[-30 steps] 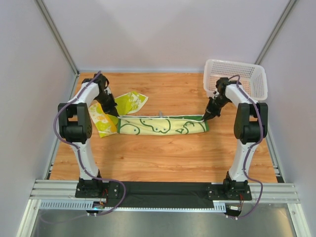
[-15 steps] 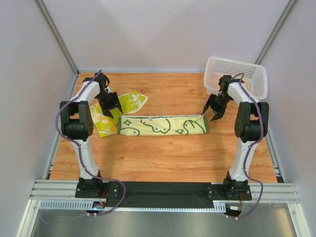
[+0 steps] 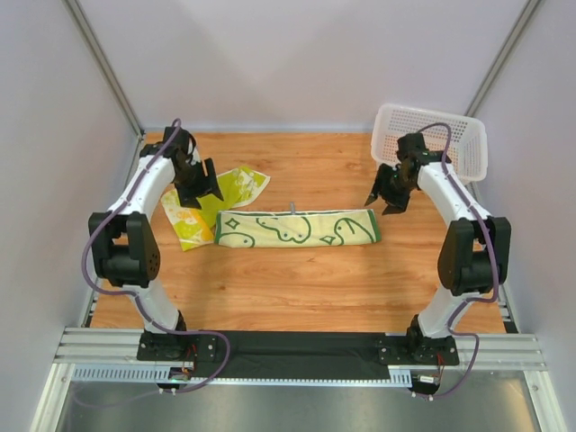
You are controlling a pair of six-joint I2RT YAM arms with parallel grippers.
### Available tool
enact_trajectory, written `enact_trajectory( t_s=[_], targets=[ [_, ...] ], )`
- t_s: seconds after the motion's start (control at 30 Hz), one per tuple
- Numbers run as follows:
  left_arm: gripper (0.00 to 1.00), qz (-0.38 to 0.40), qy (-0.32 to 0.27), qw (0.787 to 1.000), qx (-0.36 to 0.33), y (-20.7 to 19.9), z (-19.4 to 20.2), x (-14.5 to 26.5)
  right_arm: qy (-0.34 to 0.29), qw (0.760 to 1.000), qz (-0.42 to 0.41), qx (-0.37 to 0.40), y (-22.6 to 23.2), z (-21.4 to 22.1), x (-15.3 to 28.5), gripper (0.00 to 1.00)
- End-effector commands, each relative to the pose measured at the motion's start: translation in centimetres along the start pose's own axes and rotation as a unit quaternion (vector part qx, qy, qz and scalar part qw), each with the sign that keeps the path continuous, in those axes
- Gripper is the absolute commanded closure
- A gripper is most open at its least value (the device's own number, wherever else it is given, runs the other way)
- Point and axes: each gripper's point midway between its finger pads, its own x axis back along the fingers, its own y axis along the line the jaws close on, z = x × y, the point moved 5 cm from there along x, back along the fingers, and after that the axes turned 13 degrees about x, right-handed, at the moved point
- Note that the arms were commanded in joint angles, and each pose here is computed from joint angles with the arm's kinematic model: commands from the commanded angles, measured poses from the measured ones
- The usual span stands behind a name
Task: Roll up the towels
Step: Fold the towel
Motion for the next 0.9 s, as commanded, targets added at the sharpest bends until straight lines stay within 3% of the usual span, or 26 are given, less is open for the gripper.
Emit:
enact_trajectory(
  t_s=[0.0, 0.2, 0.27, 0.43, 0.73, 0.87],
  targets=[
    [0.29, 0.019, -0.005, 0.999, -0.048, -0.8, 1.9, 0.5, 0.009, 0.992, -0.101, 0.074, 4.9, 1.2, -1.8, 0.47],
    [0.39, 0.029, 0.052, 0.997, -0.056, -0.3, 5.7, -2.3, 0.075, 0.976, -0.172, 0.107, 9.2, 3.7, -6.5, 0.78],
    [0.39, 0.029, 0.075, 0.995, -0.052, 0.4, 6.8, -3.7, 0.079, 0.974, -0.185, 0.103, 9.6, 3.4, -7.5, 0.82],
    [0.41, 0.024, 0.102, 0.993, -0.053, 1.3, 7.5, -6.5, 0.103, 0.977, -0.159, 0.101, 8.0, 3.5, -10.2, 0.83],
    [0.41, -0.017, 0.118, 0.991, -0.057, 2.7, 7.2, -9.4, 0.149, 0.985, -0.059, 0.067, 0.9, 6.3, -12.4, 0.81],
    [0.42, -0.024, 0.122, 0.99, -0.061, 3.1, 7.4, -9.7, 0.146, 0.985, -0.036, 0.08, -0.3, 6.3, -11.6, 0.73]
  ],
)
